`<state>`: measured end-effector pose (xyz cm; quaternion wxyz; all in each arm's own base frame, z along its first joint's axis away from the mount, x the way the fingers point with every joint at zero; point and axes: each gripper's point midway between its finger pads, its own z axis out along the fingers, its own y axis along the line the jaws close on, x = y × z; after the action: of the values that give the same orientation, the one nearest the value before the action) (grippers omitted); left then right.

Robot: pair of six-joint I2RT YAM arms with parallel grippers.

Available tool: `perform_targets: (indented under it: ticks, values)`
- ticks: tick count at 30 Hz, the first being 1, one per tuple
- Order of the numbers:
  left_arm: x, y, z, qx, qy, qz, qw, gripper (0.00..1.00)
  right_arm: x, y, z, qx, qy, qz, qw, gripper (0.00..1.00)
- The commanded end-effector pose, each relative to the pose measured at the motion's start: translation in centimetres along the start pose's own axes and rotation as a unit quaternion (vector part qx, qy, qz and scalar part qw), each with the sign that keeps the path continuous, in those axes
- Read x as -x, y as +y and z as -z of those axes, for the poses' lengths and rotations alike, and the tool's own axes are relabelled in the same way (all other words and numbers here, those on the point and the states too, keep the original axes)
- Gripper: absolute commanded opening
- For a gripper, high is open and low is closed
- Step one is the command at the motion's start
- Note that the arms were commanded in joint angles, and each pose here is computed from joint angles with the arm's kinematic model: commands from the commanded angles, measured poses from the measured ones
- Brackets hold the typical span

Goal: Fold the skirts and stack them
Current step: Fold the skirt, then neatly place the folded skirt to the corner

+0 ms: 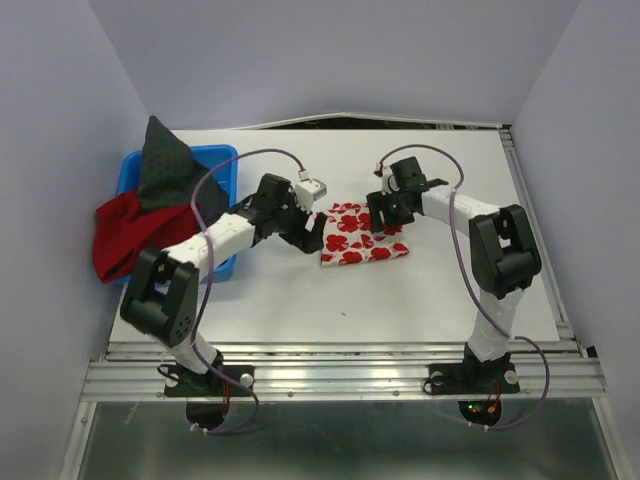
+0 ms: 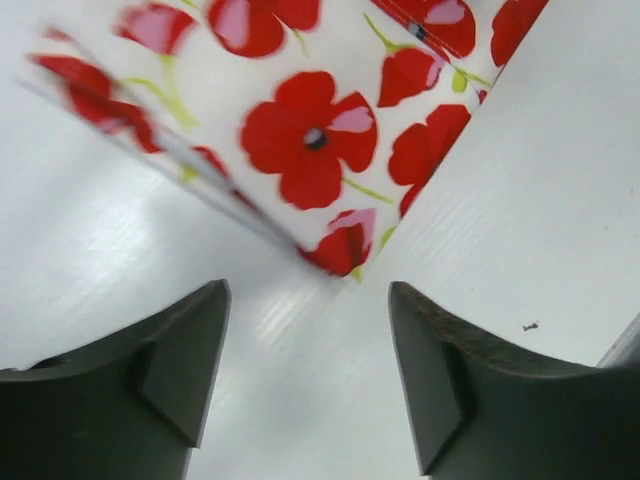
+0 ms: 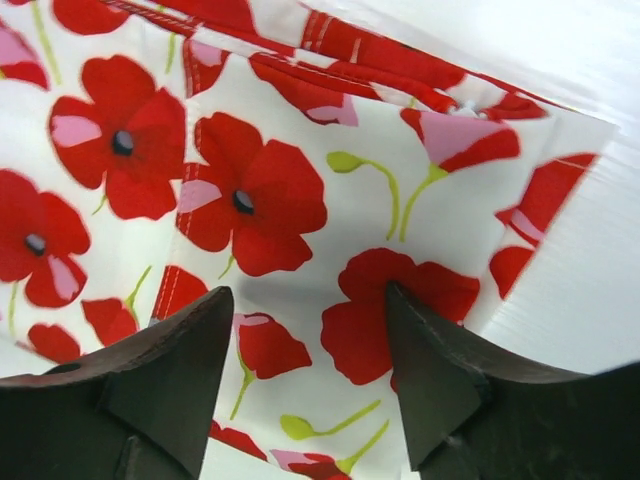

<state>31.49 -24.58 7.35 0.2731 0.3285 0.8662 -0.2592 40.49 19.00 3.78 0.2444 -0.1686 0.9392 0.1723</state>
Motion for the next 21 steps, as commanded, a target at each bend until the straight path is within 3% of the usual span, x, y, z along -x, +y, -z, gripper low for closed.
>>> perform_targets:
  ticks: [1, 3, 4, 9, 14, 21]
  values:
    - [9.0, 0.9, 8.8, 0.091, -0.156, -0.062, 0.982, 0.98, 5.5, -1.1, 5.4, -0.059, -0.061, 0.036, 0.996, 0.72]
    - [11.2, 1.3, 12.5, 0.131, -0.202, -0.067, 0.968, 0.98, 6.3, -0.5, 6.7, -0.053, -0.072, 0.025, 0.996, 0.77]
    - [11.5, 1.7, 13.8, 0.146, -0.209, -0.066, 0.965, 0.98, 6.7, 0.1, 7.3, -0.054, -0.080, 0.013, 0.995, 0.88]
    - [13.4, 3.3, 20.5, 0.219, -0.250, -0.051, 0.942, 0.98, 5.5, 2.9, 7.0, -0.068, -0.065, 0.012, 0.995, 0.93]
    - [10.5, 5.7, 22.2, 0.249, -0.223, 0.024, 0.942, 0.98, 2.6, 5.5, 3.9, -0.085, -0.038, 0.034, 0.995, 0.94]
    - [6.3, 6.2, 21.7, 0.258, -0.203, 0.097, 0.940, 0.98, -1.7, 2.6, -1.7, -0.159, 0.028, 0.018, 0.987, 0.95]
